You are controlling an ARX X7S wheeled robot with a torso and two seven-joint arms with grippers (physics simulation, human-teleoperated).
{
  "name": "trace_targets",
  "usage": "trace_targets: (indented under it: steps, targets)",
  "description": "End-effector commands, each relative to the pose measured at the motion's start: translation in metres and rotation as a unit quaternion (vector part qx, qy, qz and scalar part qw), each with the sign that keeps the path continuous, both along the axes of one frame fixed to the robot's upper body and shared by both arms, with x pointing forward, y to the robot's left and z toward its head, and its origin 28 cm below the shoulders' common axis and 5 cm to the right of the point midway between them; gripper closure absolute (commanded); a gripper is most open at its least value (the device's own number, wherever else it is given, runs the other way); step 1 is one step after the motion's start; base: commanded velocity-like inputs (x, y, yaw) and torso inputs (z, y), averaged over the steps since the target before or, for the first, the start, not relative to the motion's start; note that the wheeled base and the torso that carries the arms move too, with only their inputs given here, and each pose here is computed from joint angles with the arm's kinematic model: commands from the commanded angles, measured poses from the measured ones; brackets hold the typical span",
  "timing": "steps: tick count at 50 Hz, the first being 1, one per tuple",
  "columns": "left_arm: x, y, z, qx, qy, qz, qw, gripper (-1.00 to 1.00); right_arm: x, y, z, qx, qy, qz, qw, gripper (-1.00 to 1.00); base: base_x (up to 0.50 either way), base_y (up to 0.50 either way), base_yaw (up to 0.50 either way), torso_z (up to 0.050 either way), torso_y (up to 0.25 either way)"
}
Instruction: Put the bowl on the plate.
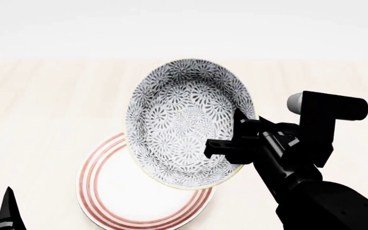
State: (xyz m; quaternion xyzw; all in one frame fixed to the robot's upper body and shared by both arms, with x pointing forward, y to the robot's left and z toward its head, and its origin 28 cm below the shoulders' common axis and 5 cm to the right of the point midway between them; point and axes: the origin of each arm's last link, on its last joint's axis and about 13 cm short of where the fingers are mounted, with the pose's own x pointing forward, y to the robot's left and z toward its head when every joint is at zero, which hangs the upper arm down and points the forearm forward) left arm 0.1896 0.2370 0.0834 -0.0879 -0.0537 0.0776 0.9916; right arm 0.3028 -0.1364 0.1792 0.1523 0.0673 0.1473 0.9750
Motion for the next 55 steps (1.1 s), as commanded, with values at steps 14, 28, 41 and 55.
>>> trace_targets:
  steps: [14, 28, 41, 55]
  targets:
    - [0.000, -0.001, 0.002, -0.001, -0.002, -0.005, 1.000, -1.00, 0.055, -0.005, -0.011, 0.323, 0.132, 0.019, 0.937, 1.00, 0.00, 0.00, 0.00, 0.000, 0.001]
    - [0.000, 0.001, -0.002, -0.002, 0.003, -0.005, 1.000, -1.00, 0.084, 0.021, -0.014, 0.263, 0.194, 0.017, 0.945, 1.00, 0.00, 0.00, 0.00, 0.000, 0.000]
    - [-0.005, -0.002, -0.001, -0.004, 0.003, -0.011, 1.000, -1.00, 0.104, 0.043, -0.023, 0.067, 0.183, -0.007, 0.981, 1.00, 0.00, 0.00, 0.00, 0.000, 0.001]
    - [-0.007, -0.002, -0.001, -0.007, 0.004, -0.012, 1.000, -1.00, 0.101, 0.054, -0.052, 0.060, 0.200, 0.001, 0.978, 1.00, 0.00, 0.00, 0.00, 0.000, 0.000]
